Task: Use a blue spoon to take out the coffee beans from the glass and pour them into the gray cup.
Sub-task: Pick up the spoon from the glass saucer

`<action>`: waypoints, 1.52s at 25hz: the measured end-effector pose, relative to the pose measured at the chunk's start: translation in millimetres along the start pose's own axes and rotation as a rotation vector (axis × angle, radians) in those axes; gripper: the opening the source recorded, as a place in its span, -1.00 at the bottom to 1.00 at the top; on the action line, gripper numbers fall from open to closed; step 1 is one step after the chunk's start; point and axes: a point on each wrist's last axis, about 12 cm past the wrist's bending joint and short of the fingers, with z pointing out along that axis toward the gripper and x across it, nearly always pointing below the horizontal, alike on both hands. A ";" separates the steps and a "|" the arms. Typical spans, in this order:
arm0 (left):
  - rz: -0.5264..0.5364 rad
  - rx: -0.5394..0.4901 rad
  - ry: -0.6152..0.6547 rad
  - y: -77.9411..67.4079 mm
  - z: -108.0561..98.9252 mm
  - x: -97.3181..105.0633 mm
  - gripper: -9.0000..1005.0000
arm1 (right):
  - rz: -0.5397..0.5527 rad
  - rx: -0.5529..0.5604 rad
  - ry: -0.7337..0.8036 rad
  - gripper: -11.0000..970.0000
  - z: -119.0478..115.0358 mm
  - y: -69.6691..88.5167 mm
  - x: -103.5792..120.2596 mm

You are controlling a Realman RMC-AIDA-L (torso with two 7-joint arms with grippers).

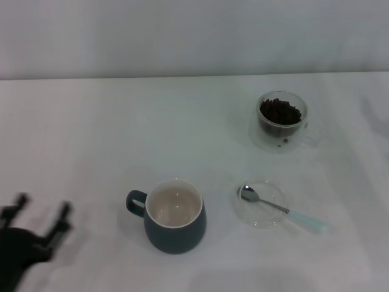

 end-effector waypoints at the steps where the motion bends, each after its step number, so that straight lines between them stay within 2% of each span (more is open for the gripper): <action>1: -0.010 -0.053 -0.027 5.4 -5.0 -2.2 0.68 | 0.046 0.011 0.003 0.77 -9.6 -5.3 1.4; 5: -0.012 -0.233 -0.107 32.5 -13.2 -11.6 0.68 | 0.254 0.025 0.006 0.77 -58.8 -16.3 10.8; 8: -0.027 -0.340 -0.149 52.9 -11.3 -18.4 0.67 | 0.391 0.017 -0.013 0.76 -98.2 -10.2 19.4; 9: -0.037 -0.379 -0.179 67.1 -6.5 -24.6 0.67 | 0.428 0.013 -0.016 0.76 -111.5 -6.3 22.3; 10: -0.037 -0.379 -0.179 67.1 -6.5 -24.6 0.67 | 0.465 0.012 -0.014 0.76 -126.8 -1.1 26.1; 13: -0.038 -0.384 -0.193 79.2 0.3 -30.4 0.66 | 0.543 0.023 0.016 0.76 -157.3 14.8 36.7; 17: -0.008 -0.374 -0.194 86.1 7.4 -35.0 0.66 | 0.618 0.068 0.073 0.76 -188.0 39.6 49.7; 23: -0.002 -0.353 -0.197 85.9 12.8 -37.2 0.66 | 0.697 0.034 0.134 0.74 -202.5 66.0 56.0; 26: -0.011 -0.348 -0.201 83.4 14.8 -37.0 0.66 | 0.681 0.032 0.170 0.74 -206.4 77.8 60.2; 38: -0.024 -0.326 -0.221 78.9 26.1 -40.2 0.66 | 0.690 -0.013 0.344 0.73 -198.6 98.6 81.7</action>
